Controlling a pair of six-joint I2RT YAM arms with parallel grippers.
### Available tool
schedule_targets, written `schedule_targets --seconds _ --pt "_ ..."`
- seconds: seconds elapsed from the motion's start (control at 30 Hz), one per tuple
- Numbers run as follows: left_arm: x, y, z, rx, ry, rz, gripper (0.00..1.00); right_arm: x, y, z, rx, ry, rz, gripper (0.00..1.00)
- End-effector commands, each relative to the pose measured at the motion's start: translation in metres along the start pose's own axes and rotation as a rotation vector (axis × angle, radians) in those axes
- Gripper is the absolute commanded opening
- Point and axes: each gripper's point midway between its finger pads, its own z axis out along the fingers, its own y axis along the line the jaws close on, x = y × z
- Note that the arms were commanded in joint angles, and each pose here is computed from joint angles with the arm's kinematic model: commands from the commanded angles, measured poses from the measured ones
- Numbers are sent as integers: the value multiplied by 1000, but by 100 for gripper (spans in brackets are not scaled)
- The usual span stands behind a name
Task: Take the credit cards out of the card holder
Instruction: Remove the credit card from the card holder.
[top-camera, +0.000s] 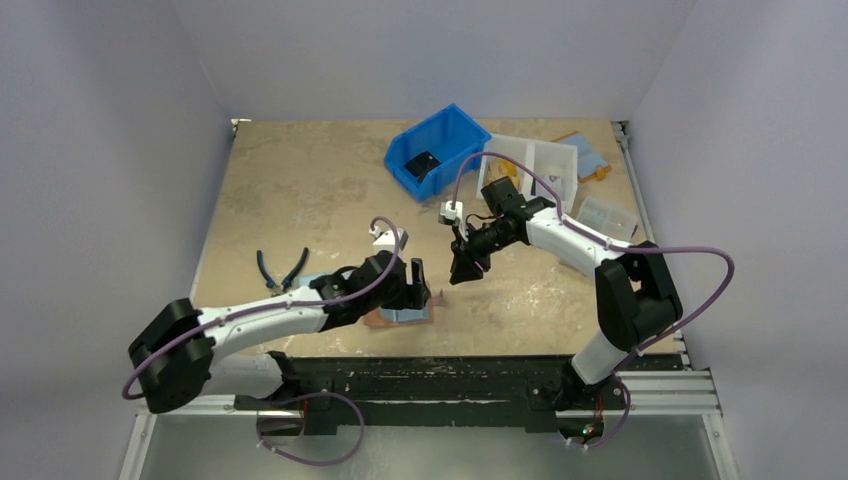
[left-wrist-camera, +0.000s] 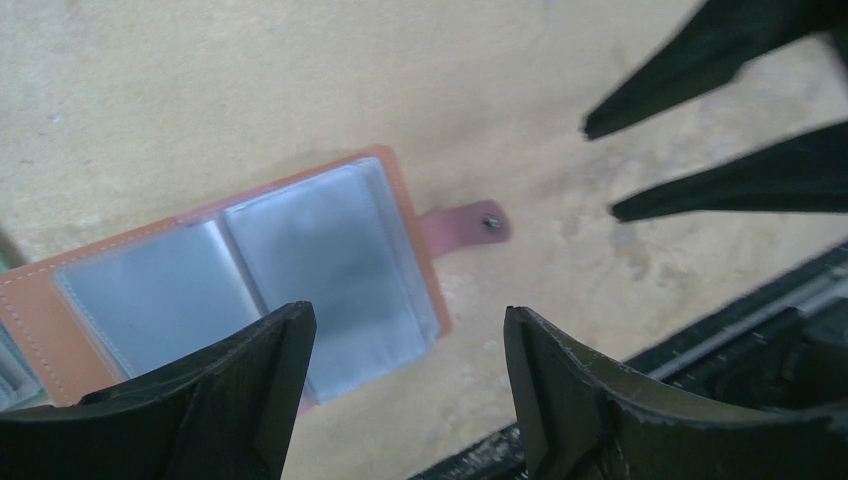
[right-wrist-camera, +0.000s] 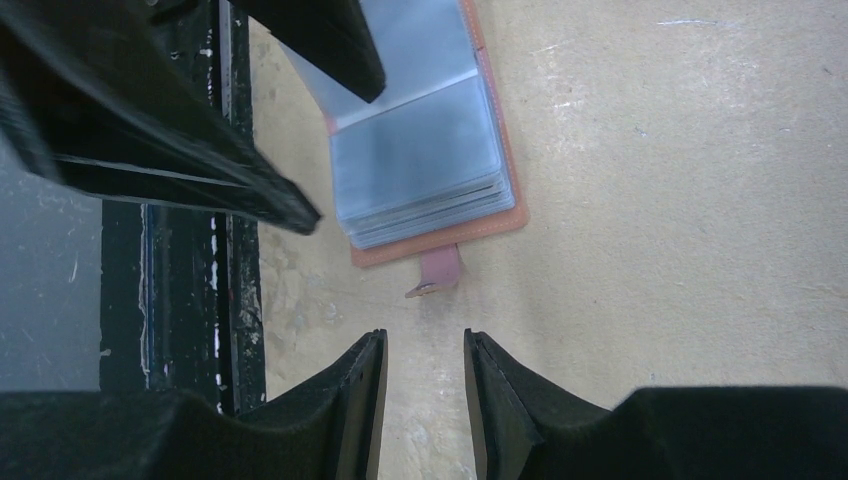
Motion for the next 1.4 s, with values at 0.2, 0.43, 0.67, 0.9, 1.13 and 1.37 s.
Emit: schedule_targets --seconds 0.2,0.43,0.67,0.9,1.13,1.37 --pt "9 21 17 -179 4 47 72 -13 -3 -4 1 -20 -33 41" --pt "20 30 25 -216 25 57 66 -13 -2 -5 7 -23 -33 42" --pt "25 35 28 -228 30 64 44 -8 -4 -3 8 -11 -19 42" --pt "25 31 22 -150 -7 3 29 -8 -3 -2 -1 -15 -14 42" --pt "23 44 12 -74 -46 -131 28 -8 0 1 -20 -26 -2 42" --pt "20 60 -1 -72 -76 -187 29 -10 3 2 -30 -35 3 42"
